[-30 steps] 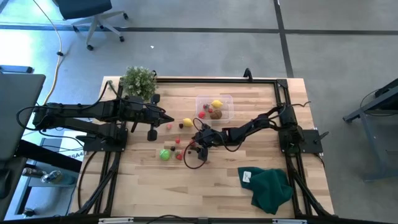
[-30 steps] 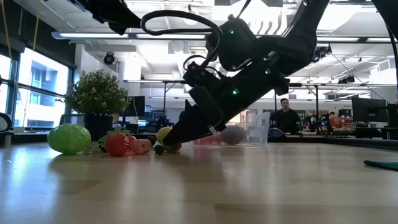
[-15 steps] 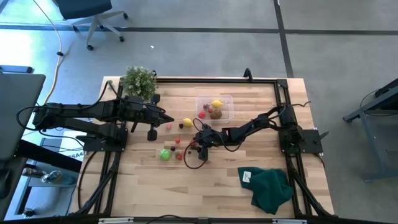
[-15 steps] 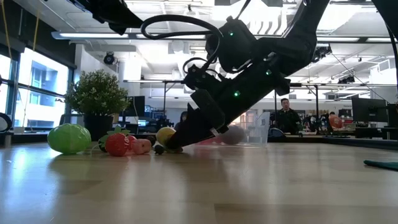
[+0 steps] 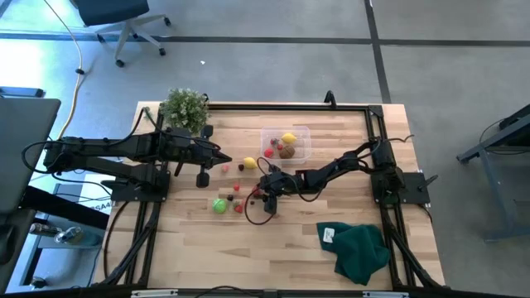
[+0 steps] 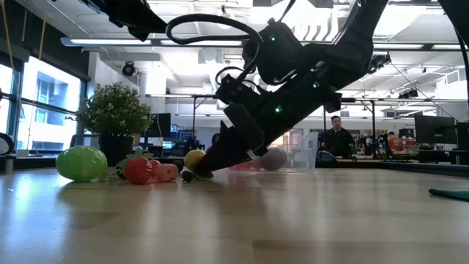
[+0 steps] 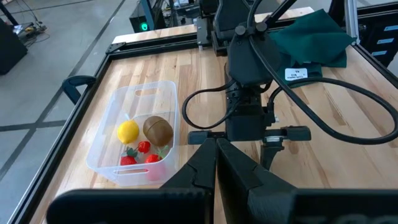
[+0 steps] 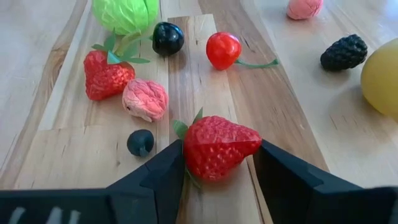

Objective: Pick and placing Produce into tupperware
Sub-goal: Put the red strawberry into the transparent bin, then put the blueberry into the transparent bin

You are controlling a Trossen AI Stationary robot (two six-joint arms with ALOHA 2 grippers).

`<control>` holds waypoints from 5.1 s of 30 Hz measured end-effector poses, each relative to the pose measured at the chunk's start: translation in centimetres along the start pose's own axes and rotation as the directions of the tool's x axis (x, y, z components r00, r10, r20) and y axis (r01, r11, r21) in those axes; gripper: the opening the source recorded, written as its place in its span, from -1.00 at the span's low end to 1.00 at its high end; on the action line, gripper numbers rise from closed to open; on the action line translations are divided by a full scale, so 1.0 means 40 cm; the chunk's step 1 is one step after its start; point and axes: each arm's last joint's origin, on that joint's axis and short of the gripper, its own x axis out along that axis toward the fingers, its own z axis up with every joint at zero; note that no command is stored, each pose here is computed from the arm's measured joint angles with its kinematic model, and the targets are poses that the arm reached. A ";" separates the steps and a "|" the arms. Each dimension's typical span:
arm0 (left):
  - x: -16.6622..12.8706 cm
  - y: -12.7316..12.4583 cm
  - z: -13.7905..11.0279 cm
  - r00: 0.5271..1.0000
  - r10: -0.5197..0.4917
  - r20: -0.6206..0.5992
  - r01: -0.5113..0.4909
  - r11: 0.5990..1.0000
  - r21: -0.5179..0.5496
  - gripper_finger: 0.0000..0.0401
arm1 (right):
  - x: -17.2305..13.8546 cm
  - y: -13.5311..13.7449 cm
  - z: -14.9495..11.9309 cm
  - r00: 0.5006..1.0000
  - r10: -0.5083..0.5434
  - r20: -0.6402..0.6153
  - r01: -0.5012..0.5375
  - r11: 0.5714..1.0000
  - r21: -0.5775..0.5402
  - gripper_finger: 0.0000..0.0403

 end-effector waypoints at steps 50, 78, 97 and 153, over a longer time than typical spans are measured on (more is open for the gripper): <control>0.000 0.000 0.000 1.000 0.000 0.000 0.000 1.000 0.000 -0.97 | -0.471 -0.235 0.272 0.831 -0.549 0.087 0.515 0.819 0.255 -0.17; 0.000 0.000 0.000 1.000 0.000 0.001 0.000 1.000 0.000 -0.97 | -0.309 -0.390 0.056 0.821 -0.278 -0.498 0.529 0.697 0.483 -0.17; 0.000 0.000 0.000 1.000 0.000 0.000 0.000 1.000 0.000 -0.97 | -0.316 -0.382 0.036 0.787 -0.222 -0.575 0.366 0.919 0.147 -0.17; 0.000 0.000 0.000 1.000 0.000 0.000 0.000 1.000 0.000 -0.97 | -0.511 -0.329 0.184 0.965 -0.135 -0.226 0.196 0.941 0.277 0.00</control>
